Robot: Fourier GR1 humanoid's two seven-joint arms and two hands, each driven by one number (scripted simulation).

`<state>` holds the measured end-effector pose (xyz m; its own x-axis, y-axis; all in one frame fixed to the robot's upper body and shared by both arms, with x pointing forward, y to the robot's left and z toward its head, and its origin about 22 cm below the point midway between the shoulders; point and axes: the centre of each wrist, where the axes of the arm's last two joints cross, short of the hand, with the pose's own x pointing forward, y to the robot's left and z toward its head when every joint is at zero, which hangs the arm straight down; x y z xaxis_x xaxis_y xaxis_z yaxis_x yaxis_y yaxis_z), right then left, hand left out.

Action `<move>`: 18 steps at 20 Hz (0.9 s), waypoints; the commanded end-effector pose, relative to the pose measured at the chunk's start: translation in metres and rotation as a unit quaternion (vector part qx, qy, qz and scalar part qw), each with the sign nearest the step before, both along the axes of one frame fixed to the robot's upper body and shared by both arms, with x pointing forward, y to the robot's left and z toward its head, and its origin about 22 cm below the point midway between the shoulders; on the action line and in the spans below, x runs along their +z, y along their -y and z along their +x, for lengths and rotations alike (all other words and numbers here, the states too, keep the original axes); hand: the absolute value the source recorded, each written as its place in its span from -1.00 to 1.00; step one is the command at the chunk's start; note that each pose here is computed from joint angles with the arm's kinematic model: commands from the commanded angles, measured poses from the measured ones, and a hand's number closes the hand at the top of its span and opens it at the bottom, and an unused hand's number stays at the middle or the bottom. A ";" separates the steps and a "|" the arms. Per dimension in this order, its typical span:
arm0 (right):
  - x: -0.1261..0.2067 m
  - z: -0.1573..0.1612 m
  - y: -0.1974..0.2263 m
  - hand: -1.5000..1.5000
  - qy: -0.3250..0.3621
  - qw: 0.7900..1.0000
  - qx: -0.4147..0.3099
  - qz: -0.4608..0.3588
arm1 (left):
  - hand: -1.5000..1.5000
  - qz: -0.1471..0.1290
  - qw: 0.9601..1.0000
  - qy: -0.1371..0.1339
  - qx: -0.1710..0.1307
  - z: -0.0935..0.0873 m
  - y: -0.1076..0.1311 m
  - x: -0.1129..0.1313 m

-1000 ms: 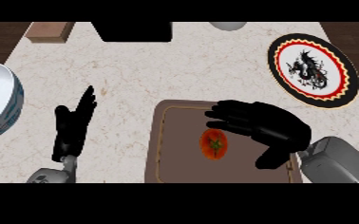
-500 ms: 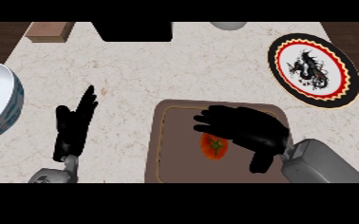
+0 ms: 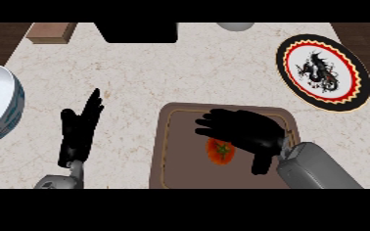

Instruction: Pick the tomato from the tray and place it in the plate

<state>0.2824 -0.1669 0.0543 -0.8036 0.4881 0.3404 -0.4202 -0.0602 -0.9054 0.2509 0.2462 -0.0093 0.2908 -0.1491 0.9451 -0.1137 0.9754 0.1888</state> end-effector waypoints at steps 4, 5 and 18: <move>-0.010 -0.001 -0.017 -1.00 -0.015 1.000 0.001 -0.003 | 0.00 0.002 1.000 0.004 -0.005 -0.003 0.010 -0.005; -0.021 0.005 -0.022 -1.00 -0.015 1.000 0.001 0.002 | 0.00 0.012 1.000 0.000 -0.003 -0.001 -0.001 0.005; -0.041 0.024 -0.009 1.00 0.046 0.998 0.032 0.015 | 0.00 0.011 1.000 0.000 -0.002 0.010 -0.009 -0.002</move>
